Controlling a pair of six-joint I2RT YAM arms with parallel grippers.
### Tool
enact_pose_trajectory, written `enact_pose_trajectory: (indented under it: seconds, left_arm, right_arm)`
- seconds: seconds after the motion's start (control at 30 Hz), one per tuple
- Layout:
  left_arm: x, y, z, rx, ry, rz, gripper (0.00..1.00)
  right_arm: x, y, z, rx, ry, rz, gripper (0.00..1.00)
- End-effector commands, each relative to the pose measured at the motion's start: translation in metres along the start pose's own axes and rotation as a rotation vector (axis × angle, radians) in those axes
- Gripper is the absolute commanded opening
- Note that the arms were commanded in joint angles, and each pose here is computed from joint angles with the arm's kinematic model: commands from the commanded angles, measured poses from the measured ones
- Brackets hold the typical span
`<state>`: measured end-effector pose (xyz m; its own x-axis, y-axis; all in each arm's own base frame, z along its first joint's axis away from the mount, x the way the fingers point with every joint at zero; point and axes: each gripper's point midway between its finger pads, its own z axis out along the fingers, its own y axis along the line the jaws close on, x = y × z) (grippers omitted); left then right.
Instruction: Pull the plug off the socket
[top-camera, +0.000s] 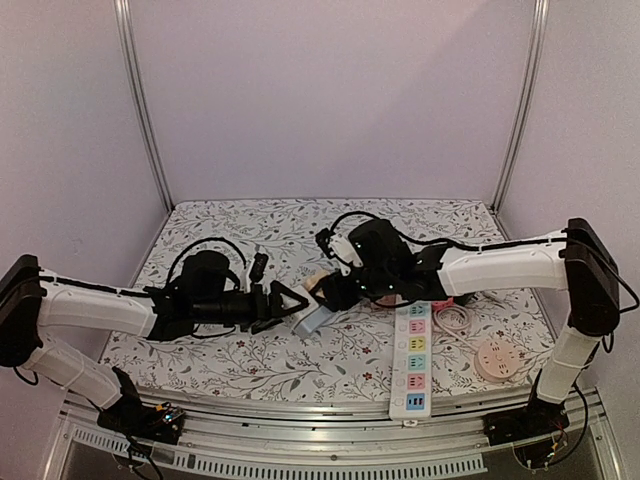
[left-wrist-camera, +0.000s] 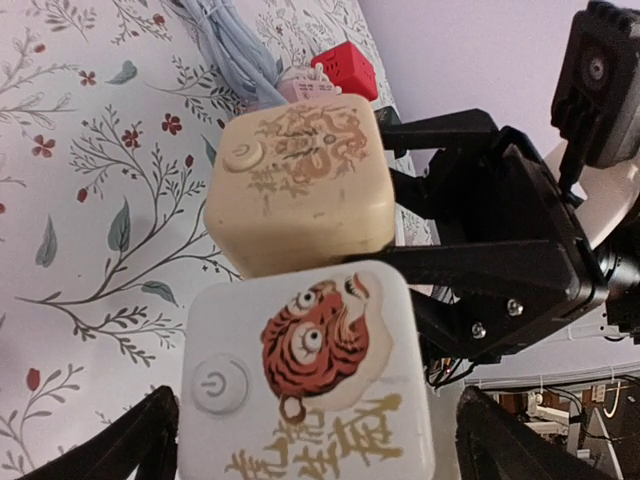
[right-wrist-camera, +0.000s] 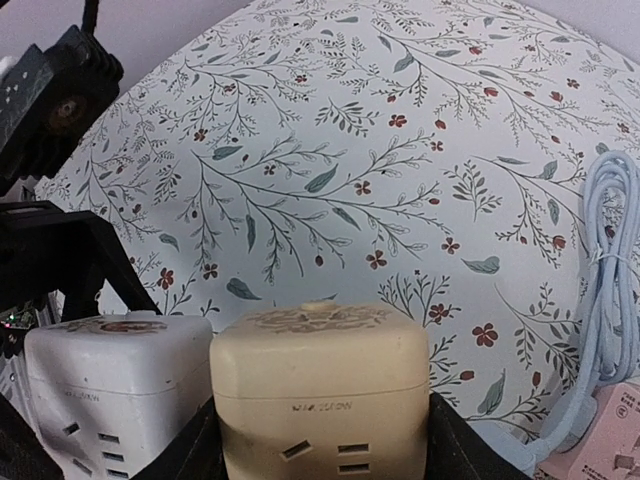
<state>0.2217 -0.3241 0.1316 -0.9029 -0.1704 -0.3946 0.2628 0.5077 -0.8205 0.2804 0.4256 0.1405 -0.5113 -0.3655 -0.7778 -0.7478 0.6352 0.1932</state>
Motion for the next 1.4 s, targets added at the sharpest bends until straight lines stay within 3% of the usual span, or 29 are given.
enact_pose_trajectory:
  seconds: [0.0, 0.07, 0.4, 0.67, 1.07, 1.37]
  left_arm:
    - [-0.006, -0.009, 0.000, 0.026, -0.041, -0.029, 0.92]
    - [-0.006, -0.007, 0.000, 0.025, -0.050, -0.042, 0.87]
    - [0.006, -0.013, 0.004, 0.015, -0.036, -0.027, 0.44]
    - [0.021, -0.022, 0.013, -0.012, 0.032, 0.078, 0.20]
    - [0.051, -0.033, 0.023, -0.008, 0.117, 0.288, 0.03]
    - [0.057, -0.036, 0.029, 0.016, 0.151, 0.234, 0.00]
  right_arm:
    - [-0.043, 0.022, -0.032, -0.027, -0.167, -0.028, 0.27]
    - [-0.041, 0.022, -0.037, -0.013, -0.178, -0.035, 0.27]
    - [-0.019, 0.023, -0.054, -0.007, -0.146, -0.005, 0.29]
    - [0.004, 0.014, -0.053, 0.041, -0.115, 0.077, 0.35]
    - [0.046, -0.002, -0.050, 0.106, -0.076, 0.191, 0.28]
    - [0.056, -0.007, -0.059, 0.139, -0.079, 0.158, 0.26]
